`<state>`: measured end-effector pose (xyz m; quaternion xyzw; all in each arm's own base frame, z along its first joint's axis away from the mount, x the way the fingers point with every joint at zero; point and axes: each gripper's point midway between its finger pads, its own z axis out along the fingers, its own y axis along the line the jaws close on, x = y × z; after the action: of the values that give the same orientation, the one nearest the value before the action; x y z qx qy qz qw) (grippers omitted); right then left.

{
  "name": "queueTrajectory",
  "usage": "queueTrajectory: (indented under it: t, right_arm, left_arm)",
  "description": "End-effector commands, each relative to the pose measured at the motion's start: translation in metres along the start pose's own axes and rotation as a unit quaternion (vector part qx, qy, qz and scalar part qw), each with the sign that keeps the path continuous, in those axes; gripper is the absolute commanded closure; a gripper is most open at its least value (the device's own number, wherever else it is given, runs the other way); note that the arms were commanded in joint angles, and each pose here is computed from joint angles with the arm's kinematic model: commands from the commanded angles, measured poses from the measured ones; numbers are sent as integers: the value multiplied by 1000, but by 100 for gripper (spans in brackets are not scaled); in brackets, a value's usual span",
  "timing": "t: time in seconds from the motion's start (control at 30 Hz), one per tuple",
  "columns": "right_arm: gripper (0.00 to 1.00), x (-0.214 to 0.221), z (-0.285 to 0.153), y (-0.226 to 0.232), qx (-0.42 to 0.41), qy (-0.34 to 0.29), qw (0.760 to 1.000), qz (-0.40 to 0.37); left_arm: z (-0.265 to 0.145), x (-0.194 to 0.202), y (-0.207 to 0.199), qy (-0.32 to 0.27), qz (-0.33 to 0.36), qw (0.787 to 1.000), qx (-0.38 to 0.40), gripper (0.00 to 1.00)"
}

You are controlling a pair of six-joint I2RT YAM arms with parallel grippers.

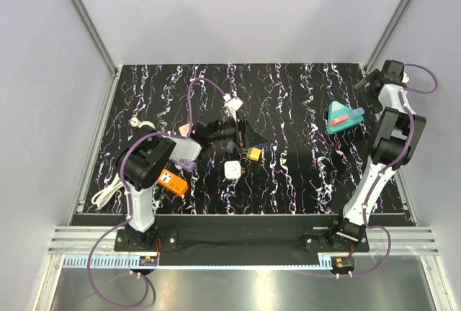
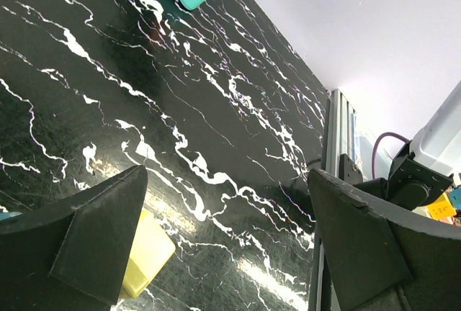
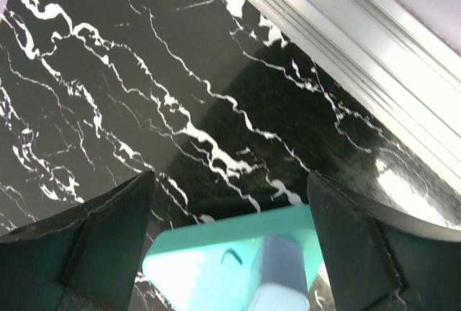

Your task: Pull the plug off the socket

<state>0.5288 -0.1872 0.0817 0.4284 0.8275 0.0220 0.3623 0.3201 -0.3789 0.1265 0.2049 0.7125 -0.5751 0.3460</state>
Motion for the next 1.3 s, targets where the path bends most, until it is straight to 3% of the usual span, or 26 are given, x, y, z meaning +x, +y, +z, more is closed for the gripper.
queueTrajectory:
  t: [0.0, 0.27, 0.6, 0.77, 1.1, 1.27]
  right_arm:
    - [7, -7, 4, 8, -12, 6, 1000, -4]
    - [11, 24, 14, 6, -27, 57, 998, -2]
    - [26, 69, -2, 0, -40, 117, 992, 14]
    - [25, 96, -35, 10, -62, 121, 991, 1]
    - [23, 191, -104, 1, -117, 148, 982, -22]
    - [19, 199, -125, -12, -128, 121, 984, -7]
  left_arm:
    - [-2, -18, -21, -24, 40, 998, 36, 1]
    - [-2, -18, -22, -25, 39, 998, 38, 1]
    - [-2, -18, -25, -25, 38, 998, 45, 1]
    - [-4, -19, -26, -28, 34, 998, 44, 1]
    - [-3, -19, -44, -25, 2, 999, 34, 1]
    - [-3, -3, -44, -14, -44, 996, -75, 1]
